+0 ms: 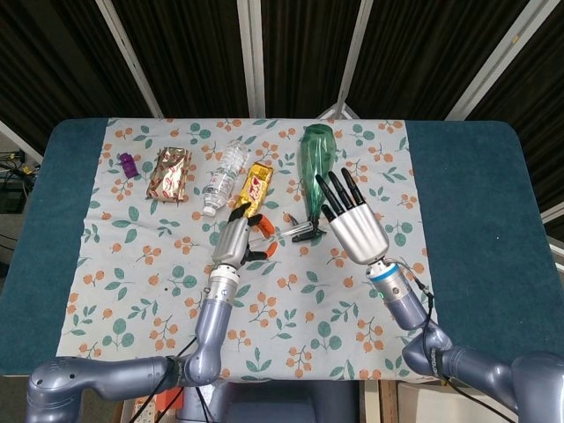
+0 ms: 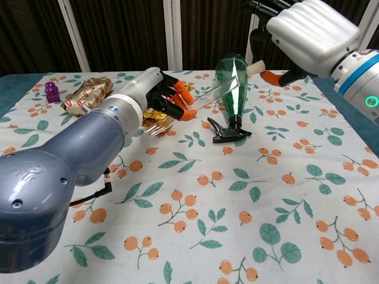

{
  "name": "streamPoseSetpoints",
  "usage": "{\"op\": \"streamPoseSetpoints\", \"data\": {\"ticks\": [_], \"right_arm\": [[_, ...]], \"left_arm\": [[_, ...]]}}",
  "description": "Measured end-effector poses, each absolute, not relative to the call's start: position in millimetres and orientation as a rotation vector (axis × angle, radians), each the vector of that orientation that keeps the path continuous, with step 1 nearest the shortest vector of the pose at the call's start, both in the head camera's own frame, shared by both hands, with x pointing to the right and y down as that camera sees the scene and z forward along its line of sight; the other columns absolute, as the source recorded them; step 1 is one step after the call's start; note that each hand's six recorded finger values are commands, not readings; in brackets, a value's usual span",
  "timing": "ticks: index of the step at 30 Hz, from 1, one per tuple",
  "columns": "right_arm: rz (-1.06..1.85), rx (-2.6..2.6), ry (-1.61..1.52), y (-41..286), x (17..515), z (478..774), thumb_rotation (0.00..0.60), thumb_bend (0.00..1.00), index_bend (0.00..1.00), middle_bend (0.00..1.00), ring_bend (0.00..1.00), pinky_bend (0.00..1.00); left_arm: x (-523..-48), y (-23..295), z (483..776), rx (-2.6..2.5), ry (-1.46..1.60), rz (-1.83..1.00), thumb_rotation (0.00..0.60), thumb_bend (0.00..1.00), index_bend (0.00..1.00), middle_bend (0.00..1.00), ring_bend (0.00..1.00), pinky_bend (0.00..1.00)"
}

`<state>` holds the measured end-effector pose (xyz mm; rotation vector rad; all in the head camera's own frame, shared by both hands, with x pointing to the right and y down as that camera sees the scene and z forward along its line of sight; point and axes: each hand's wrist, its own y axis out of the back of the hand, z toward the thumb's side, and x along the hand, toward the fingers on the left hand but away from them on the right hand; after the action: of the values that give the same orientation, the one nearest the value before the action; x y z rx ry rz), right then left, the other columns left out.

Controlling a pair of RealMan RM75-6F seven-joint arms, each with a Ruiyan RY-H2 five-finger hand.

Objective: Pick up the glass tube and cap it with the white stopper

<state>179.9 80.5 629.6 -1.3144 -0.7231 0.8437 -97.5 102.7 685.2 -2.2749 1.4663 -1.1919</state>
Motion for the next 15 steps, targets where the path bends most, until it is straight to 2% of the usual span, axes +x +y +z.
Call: {"op": "streamPoseSetpoints", "data": {"ticks": [15], "right_arm": [[0.838, -1.330, -0.708, 85.2, 174.2, 632.6, 0.600, 0.42, 0.59, 0.11, 0.00, 0.00]], "left_arm": [[-90.5, 104.9, 681.2, -2.286, 1.470, -1.177, 0.600, 0.51, 0.67, 0.53, 0.07, 0.00]]}}
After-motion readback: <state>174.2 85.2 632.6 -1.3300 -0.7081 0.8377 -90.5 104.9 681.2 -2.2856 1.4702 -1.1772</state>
